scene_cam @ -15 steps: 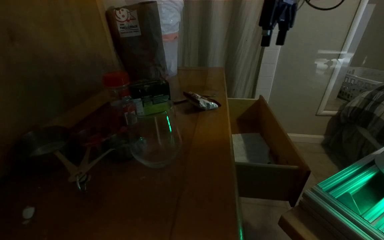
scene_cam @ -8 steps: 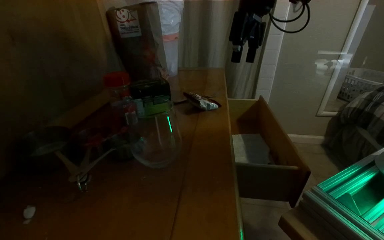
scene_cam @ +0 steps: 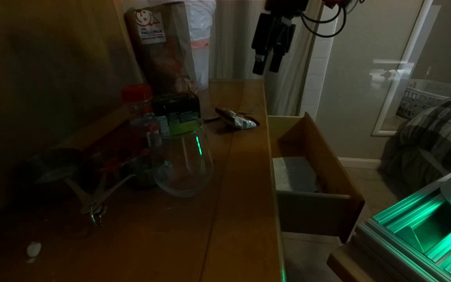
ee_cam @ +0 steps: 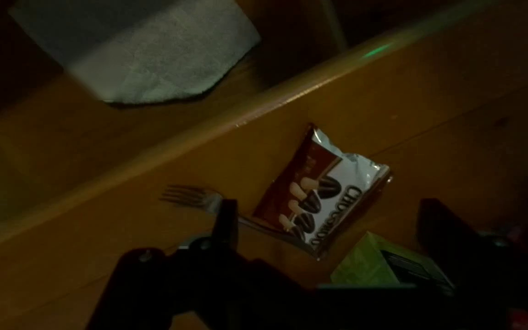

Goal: Put the chip packet inside the drawer then close it

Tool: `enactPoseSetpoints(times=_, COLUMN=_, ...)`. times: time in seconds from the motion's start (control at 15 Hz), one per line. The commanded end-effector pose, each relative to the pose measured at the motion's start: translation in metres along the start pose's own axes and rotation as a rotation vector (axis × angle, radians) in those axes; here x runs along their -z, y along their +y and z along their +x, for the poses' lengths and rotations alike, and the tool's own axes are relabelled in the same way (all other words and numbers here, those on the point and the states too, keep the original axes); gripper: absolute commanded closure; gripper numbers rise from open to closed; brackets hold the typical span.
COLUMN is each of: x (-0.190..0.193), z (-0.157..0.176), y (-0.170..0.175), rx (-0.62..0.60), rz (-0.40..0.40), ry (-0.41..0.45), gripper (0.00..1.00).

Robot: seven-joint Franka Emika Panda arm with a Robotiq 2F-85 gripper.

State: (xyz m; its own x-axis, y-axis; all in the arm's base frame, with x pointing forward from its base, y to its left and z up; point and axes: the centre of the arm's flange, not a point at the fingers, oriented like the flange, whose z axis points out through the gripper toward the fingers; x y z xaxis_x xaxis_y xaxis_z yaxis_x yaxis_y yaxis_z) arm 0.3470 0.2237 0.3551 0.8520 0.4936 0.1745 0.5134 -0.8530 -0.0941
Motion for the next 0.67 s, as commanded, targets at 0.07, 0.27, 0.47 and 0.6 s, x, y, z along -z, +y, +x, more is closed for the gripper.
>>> enactPoseSetpoints(times=0.07, x=-0.037, z=0.006, y=-0.023, rx=0.045, rz=0.006, ry=0.056, gripper=0.0)
enactPoseSetpoints(times=0.27, x=-0.064, z=0.012, y=-0.018, rx=0.048, rz=0.02, ry=0.071, gripper=0.0)
enactPoseSetpoints(times=0.47, x=-0.088, z=0.019, y=-0.013, rx=0.047, rz=0.03, ry=0.091, gripper=0.0)
enactPoseSetpoints(times=0.6, x=-0.104, z=0.021, y=-0.01, rx=0.052, rz=0.033, ry=0.089, gripper=0.0)
